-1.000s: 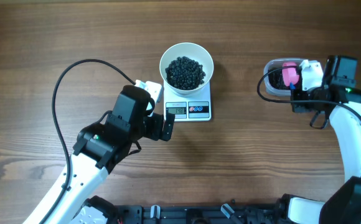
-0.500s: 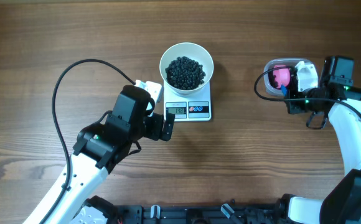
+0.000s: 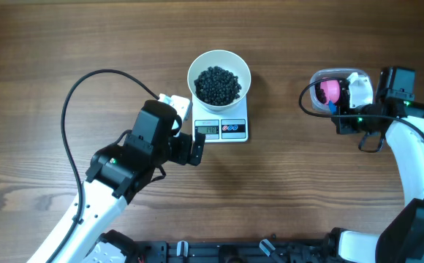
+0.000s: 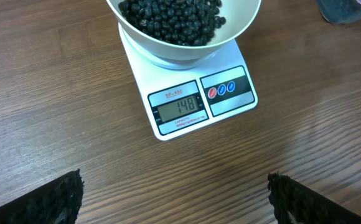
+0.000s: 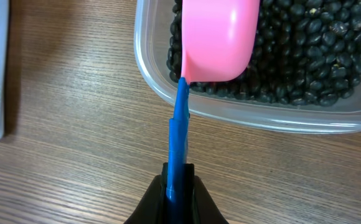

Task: Scoop item into bowl and weigh 150g on scale
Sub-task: 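Dip the pink scoop into the black beans in the tub, then lift the filled scoop and carry it left over the white bowl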

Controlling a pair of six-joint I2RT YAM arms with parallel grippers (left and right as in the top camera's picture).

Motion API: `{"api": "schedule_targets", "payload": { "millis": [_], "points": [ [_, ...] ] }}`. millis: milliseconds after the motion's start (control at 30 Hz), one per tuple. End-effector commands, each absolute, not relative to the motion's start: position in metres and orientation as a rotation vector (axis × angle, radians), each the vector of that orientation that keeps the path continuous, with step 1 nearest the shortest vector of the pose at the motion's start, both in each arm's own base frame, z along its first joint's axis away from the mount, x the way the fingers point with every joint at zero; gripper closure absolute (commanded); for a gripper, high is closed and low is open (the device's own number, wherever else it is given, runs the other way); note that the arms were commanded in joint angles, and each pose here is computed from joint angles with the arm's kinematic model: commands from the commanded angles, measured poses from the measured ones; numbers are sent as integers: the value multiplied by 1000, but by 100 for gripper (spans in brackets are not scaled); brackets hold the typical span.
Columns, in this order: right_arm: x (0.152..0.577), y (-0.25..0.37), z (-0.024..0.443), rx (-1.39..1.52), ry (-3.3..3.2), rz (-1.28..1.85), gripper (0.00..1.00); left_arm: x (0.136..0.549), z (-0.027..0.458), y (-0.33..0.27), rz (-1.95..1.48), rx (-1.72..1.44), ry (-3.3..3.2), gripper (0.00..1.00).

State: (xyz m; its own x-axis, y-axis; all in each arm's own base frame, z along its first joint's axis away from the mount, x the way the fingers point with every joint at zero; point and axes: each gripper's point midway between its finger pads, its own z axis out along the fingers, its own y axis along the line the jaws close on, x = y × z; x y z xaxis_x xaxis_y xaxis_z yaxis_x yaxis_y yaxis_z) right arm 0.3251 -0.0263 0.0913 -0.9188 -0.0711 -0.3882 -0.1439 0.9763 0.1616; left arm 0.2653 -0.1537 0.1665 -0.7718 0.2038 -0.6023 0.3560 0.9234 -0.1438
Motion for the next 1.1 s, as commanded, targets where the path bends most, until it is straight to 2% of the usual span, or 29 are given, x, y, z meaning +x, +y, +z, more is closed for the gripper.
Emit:
{"api": "schedule_targets", "payload": {
  "millis": [0, 300, 700, 1067],
  "points": [
    [327, -12, 94, -147, 2714, 391, 96, 266, 168, -155, -322, 424, 2460, 0],
    [327, -21, 94, -114, 2712, 383, 96, 266, 168, -155, -322, 424, 2461, 0],
    [328, -30, 112, 22, 2579, 640, 96, 266, 168, -155, -322, 424, 2461, 0],
    [326, -53, 115, 234, 2555, 672, 96, 266, 168, -155, -322, 424, 2460, 0]
  ]
}}
